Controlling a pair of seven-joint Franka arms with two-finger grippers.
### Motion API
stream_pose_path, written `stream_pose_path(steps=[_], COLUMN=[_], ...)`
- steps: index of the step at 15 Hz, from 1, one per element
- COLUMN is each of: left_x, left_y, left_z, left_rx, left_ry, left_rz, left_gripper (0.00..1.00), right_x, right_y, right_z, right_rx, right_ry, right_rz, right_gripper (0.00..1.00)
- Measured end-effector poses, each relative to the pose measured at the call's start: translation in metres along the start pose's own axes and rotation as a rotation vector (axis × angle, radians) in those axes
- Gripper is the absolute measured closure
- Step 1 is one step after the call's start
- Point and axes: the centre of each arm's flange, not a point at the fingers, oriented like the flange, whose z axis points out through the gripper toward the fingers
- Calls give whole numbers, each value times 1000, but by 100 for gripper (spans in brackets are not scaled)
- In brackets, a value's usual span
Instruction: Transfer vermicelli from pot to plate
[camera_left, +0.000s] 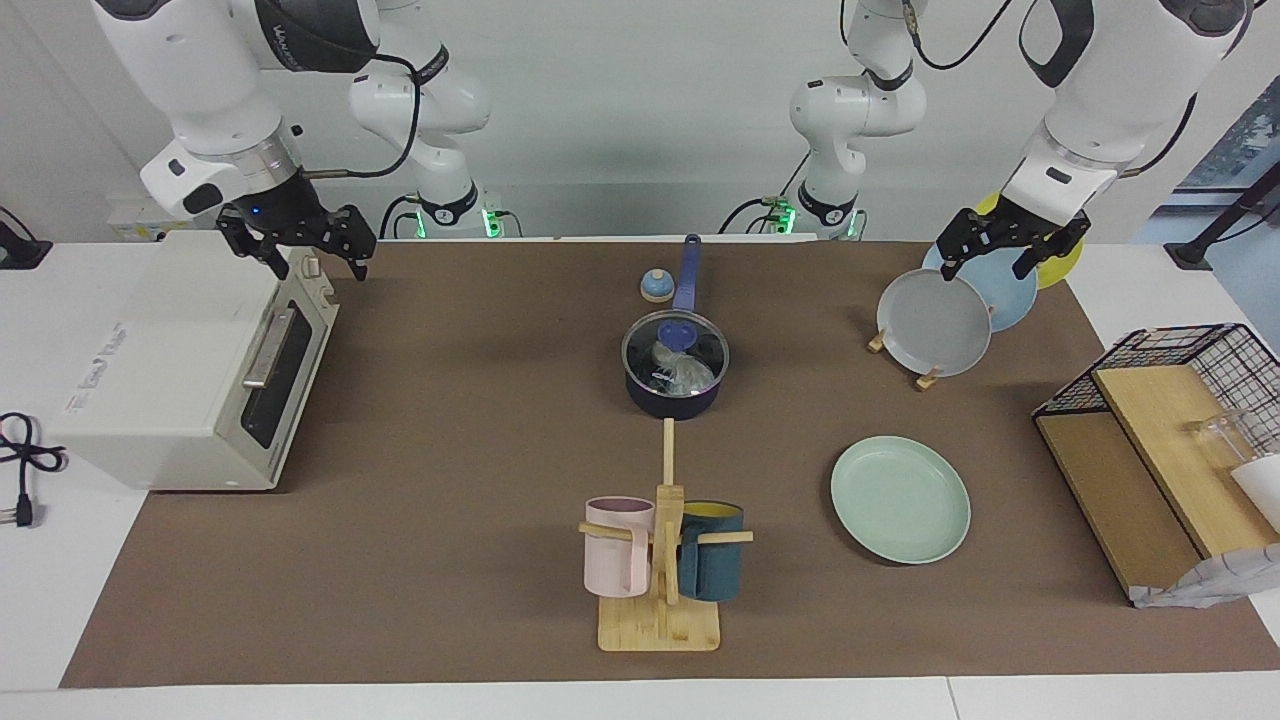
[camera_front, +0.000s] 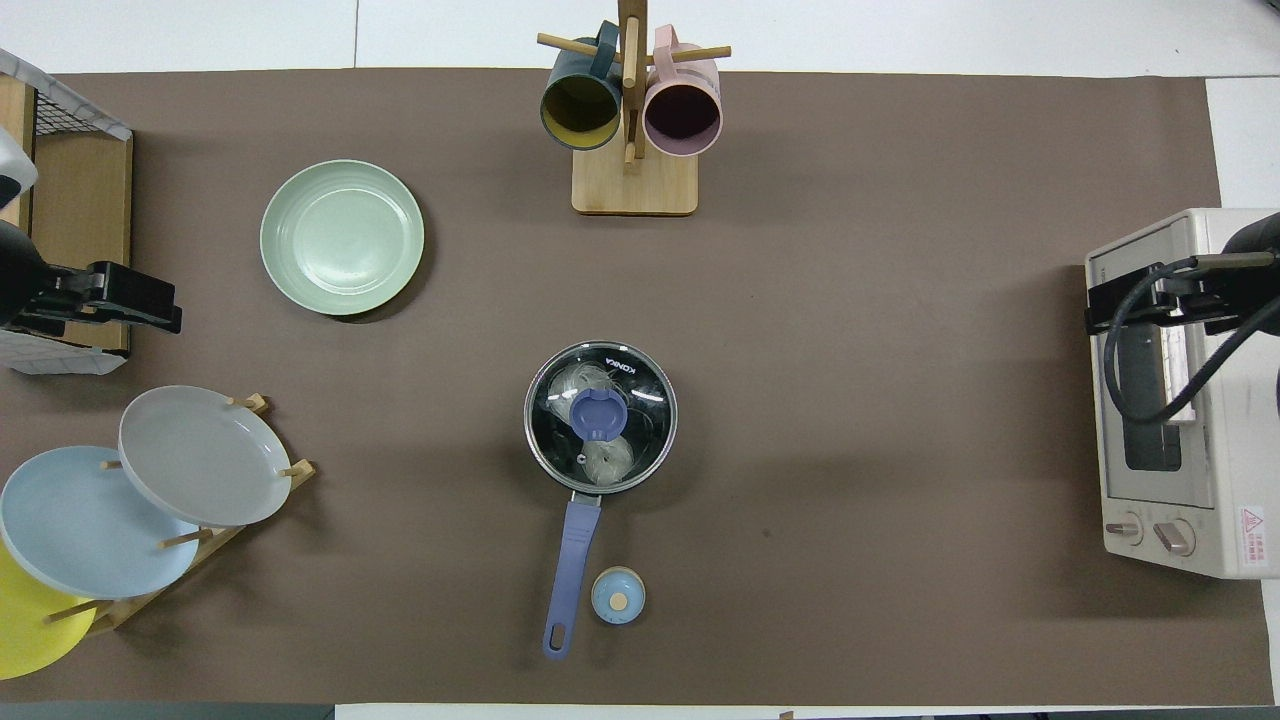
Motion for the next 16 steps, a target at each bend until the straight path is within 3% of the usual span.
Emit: stream_pose_path(steps=[16], left_x=[0], left_y=[0], left_z=[0], left_rx=[0], left_ry=[0], left_rz=[0], left_gripper=[0], right_x=[-2], right_y=[-13], right_z=[1], right_rx=[11], right_ry=[-11], right_rz=[-33], right_gripper=[0])
